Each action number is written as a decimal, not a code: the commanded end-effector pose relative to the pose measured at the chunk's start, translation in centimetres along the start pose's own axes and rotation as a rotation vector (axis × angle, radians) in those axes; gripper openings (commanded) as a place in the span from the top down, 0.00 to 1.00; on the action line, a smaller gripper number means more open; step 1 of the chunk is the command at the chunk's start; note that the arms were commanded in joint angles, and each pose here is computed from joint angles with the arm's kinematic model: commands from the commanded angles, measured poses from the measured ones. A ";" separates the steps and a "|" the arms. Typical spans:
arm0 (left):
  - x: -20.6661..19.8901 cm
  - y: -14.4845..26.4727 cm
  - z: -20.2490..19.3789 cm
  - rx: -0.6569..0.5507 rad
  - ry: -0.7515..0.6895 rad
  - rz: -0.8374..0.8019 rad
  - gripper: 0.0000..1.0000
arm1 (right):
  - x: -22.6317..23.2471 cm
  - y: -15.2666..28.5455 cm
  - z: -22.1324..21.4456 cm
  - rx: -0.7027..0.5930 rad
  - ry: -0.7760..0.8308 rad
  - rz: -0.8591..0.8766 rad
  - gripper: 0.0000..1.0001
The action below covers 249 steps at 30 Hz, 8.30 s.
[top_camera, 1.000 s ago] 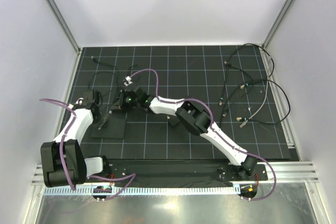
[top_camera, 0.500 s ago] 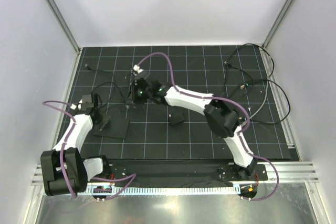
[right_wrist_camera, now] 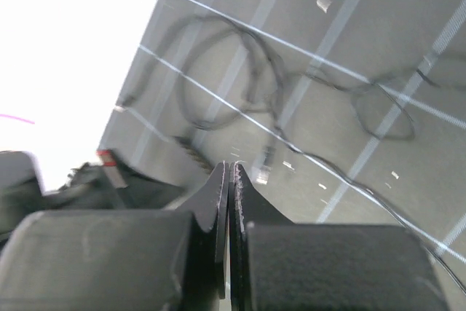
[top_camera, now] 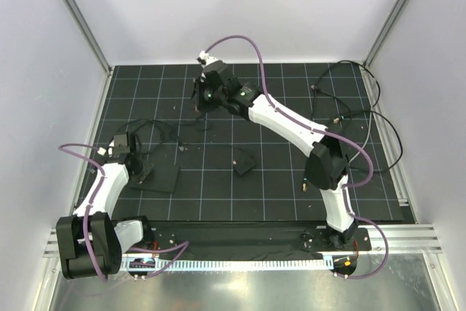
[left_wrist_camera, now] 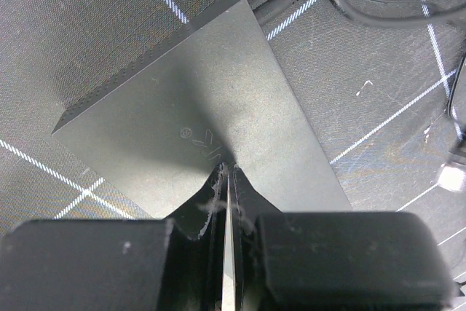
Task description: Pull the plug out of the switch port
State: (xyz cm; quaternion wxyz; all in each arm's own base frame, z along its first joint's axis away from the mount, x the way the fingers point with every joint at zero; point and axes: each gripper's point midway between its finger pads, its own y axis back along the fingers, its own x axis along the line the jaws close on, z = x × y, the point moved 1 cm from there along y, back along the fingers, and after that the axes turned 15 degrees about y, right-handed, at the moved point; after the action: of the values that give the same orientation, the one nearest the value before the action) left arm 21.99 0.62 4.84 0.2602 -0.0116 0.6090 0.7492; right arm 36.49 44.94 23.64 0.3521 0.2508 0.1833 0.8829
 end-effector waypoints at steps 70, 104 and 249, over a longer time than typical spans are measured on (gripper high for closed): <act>-18.7 -10.8 10.8 -0.278 0.458 0.346 0.69 | -4.0 12.3 -12.5 0.105 0.128 -0.022 0.61; -26.4 12.7 15.2 -0.968 0.188 -0.268 1.00 | -3.6 12.4 -13.1 0.123 0.071 -0.003 0.61; -0.2 5.7 4.6 -0.188 0.105 0.143 0.52 | 7.2 -5.1 -3.2 0.043 -0.021 0.334 0.11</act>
State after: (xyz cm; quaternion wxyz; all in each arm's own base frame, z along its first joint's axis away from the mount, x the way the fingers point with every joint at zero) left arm 20.92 2.97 10.82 0.1943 -0.0138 0.5656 0.8014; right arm 35.22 47.05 16.29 0.3028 0.2600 0.2462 0.8832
